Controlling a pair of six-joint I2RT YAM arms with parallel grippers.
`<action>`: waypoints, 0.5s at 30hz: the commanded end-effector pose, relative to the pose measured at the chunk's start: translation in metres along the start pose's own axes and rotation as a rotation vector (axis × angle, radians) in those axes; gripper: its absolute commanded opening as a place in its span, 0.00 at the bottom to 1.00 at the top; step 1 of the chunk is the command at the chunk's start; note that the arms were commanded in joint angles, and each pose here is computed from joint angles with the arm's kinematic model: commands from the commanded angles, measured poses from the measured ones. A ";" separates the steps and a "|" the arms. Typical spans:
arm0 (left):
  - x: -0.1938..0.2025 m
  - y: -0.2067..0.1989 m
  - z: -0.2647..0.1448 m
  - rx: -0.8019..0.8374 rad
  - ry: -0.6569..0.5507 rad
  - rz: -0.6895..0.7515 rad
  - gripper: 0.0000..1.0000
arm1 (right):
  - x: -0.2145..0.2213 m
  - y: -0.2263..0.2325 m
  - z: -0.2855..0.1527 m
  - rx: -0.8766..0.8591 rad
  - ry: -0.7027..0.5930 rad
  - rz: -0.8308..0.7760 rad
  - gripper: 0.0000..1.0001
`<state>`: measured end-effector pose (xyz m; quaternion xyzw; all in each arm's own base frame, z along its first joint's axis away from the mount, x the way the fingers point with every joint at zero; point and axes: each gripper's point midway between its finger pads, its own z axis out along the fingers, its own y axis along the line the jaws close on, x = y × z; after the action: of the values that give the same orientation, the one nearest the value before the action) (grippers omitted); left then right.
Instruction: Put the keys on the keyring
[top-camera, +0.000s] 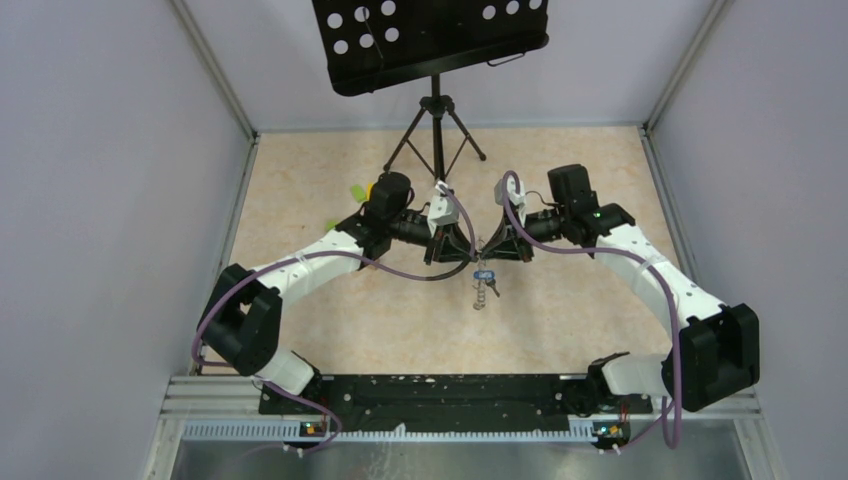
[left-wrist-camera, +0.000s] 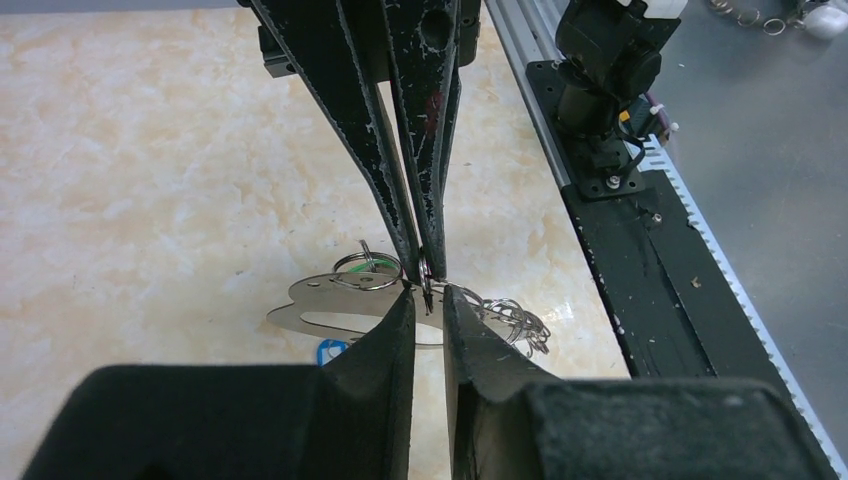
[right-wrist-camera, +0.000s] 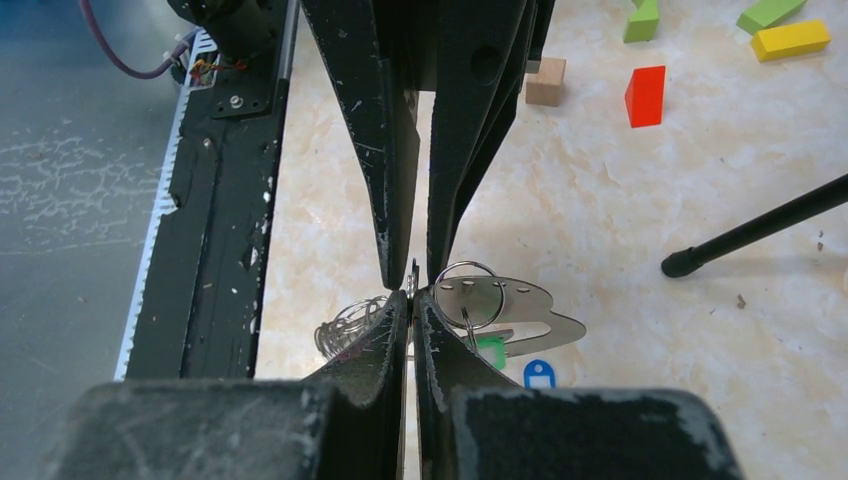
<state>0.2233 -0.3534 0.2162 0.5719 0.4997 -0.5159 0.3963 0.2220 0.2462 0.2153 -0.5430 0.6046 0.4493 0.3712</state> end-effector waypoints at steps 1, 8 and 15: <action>-0.016 0.000 0.000 -0.010 -0.040 0.055 0.18 | -0.013 0.009 0.003 -0.047 -0.050 -0.060 0.00; -0.018 0.005 0.001 -0.033 -0.047 0.036 0.02 | -0.011 0.008 0.004 -0.051 -0.048 -0.051 0.00; -0.015 0.003 -0.001 -0.040 -0.034 0.053 0.00 | -0.010 0.005 0.003 -0.028 -0.038 -0.054 0.00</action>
<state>0.2267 -0.3543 0.2157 0.5569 0.5144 -0.5169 0.3977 0.2218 0.2460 0.2117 -0.5422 0.6061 0.4493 0.3698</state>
